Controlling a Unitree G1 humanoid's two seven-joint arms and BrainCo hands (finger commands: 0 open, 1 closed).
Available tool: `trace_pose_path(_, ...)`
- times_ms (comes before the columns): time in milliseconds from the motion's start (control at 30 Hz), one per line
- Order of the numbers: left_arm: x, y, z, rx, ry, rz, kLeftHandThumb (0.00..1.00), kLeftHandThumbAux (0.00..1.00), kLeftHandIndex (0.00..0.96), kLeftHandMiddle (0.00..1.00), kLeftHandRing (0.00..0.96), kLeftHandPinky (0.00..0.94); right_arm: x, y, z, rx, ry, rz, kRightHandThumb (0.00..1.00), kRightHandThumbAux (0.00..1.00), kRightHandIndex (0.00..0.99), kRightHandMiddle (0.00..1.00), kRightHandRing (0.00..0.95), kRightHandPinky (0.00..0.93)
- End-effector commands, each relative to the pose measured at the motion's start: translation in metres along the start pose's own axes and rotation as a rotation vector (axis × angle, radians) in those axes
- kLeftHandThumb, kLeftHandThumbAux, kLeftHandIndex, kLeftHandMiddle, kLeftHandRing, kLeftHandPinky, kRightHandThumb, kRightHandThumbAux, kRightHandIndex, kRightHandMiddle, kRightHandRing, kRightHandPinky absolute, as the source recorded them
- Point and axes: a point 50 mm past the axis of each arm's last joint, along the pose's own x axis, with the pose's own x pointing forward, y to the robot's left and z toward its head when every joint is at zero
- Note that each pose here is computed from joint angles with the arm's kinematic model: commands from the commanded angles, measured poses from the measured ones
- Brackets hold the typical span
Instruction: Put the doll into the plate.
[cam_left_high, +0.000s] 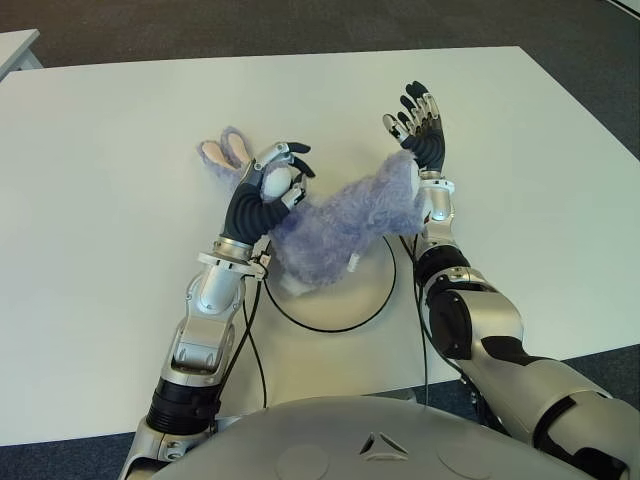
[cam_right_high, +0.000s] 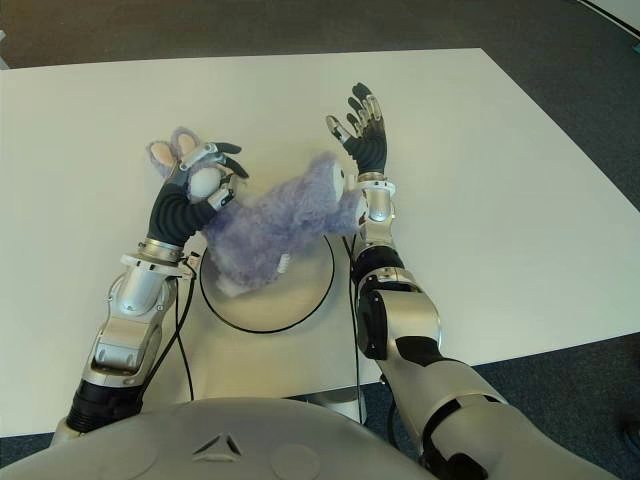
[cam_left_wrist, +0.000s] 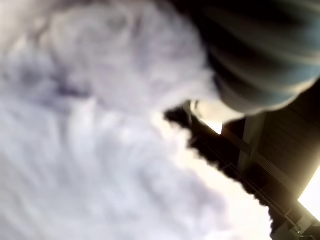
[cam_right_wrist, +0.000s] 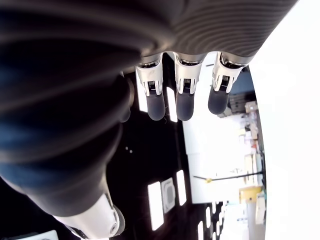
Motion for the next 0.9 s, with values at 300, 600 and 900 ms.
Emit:
trace_pose_path(300,-0.0032,-0.0008,-0.016,0.077,0.014,-0.008,0.139,0.476,0.0,0.011,0.0,0.0,-0.0229,-0.0018,-0.026,0.019,0.112,-0.024,0.292,0.847,0.105,0.107,0.089,0.1)
trace_pose_path(600,-0.0033,0.0016,-0.0195,0.109,0.01,-0.017,0.096,0.447,0.0,0.0,0.0,0.0,-0.0231,-0.0016,-0.0261,0.016,0.112,-0.026,0.283,0.843,0.104,0.106,0.088,0.098)
trace_pose_path(900,-0.0038,0.0032,-0.0211,0.112,0.0,-0.011,0.068,0.426,0.0,0.007,0.0,0.0,-0.0233,-0.0011,-0.0264,0.015,0.114,-0.027,0.286,0.846,0.104,0.105,0.086,0.098)
